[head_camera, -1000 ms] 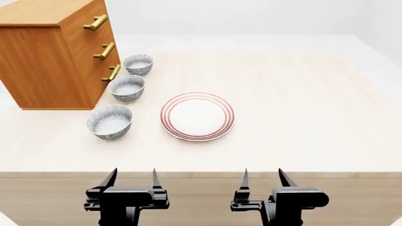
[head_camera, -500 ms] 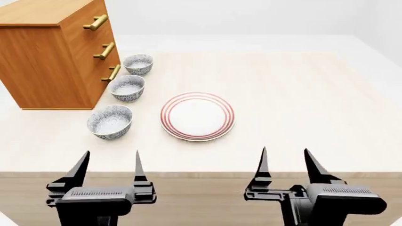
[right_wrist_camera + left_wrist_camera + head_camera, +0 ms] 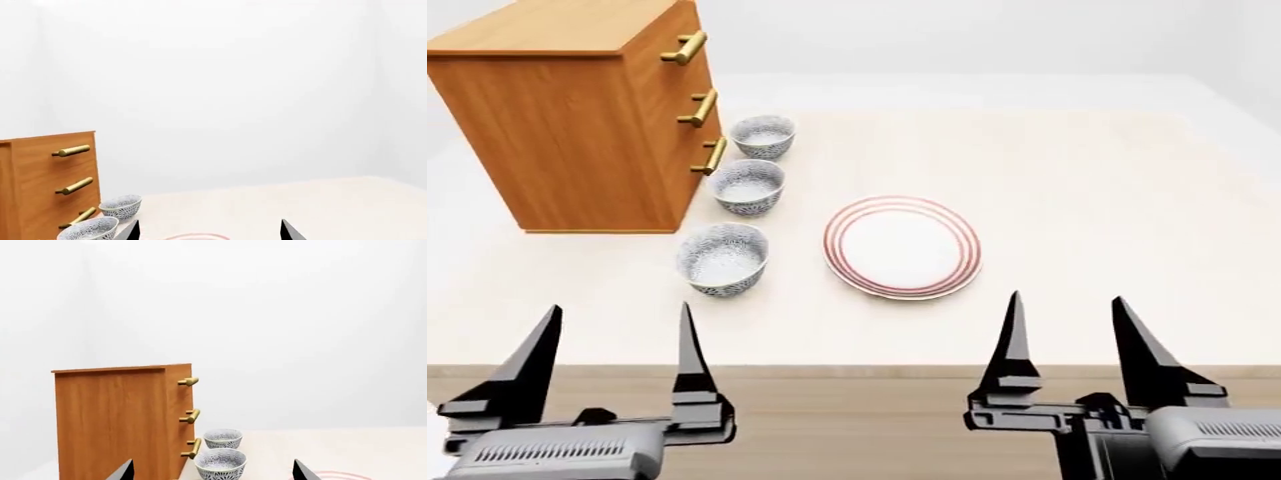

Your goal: Put the bowl in the middle on the plate.

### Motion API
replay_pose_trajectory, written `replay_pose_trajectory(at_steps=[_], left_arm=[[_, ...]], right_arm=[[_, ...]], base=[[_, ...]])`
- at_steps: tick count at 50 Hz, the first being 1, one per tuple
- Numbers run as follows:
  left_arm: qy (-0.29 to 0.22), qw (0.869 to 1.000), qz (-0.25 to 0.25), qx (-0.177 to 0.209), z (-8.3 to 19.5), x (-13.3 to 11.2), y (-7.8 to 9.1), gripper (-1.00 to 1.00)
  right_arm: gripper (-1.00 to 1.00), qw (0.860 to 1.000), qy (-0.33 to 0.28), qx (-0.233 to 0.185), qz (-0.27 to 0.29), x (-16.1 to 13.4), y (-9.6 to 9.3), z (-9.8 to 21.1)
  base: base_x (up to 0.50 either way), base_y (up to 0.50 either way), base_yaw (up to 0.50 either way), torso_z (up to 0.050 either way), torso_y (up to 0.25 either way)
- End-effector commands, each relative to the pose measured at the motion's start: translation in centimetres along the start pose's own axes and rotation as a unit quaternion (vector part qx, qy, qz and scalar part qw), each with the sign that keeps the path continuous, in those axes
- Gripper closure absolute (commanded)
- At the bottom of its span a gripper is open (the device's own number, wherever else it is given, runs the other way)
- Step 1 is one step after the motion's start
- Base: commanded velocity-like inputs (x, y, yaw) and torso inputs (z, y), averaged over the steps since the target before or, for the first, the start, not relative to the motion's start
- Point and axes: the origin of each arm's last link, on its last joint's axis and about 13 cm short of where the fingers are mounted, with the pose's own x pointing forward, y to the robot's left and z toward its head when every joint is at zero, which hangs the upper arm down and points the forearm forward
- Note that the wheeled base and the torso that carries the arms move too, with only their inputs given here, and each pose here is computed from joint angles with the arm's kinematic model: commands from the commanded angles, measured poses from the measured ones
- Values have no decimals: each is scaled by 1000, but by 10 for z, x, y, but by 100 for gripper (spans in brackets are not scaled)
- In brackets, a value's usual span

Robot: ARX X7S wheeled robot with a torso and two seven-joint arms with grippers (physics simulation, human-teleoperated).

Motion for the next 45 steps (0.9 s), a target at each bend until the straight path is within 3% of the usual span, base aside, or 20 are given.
replay_pose_trajectory(at_steps=[1,31,38,45], left_arm=[[-5,1000,3,1,4,-2,1,-100],[-1,1000,-7,1,4,-2,-1,-100],[-1,1000,-8,2,4,-2,-2,-100],[-2,1000,-8,2,5,-3,-1,-100]], right_arm=[[-100,1000,-2,4,1,-1,0,2],[-100,1000,-5,7,4,-2,2,1],[-100,1000,-8,5,6,-2,1,1],[-100,1000,-3,1,9,-2,3,0]], base=[[0,500,0,0,0],[0,500,0,0,0],[36,0,0,0,0],[493,0,0,0,0]])
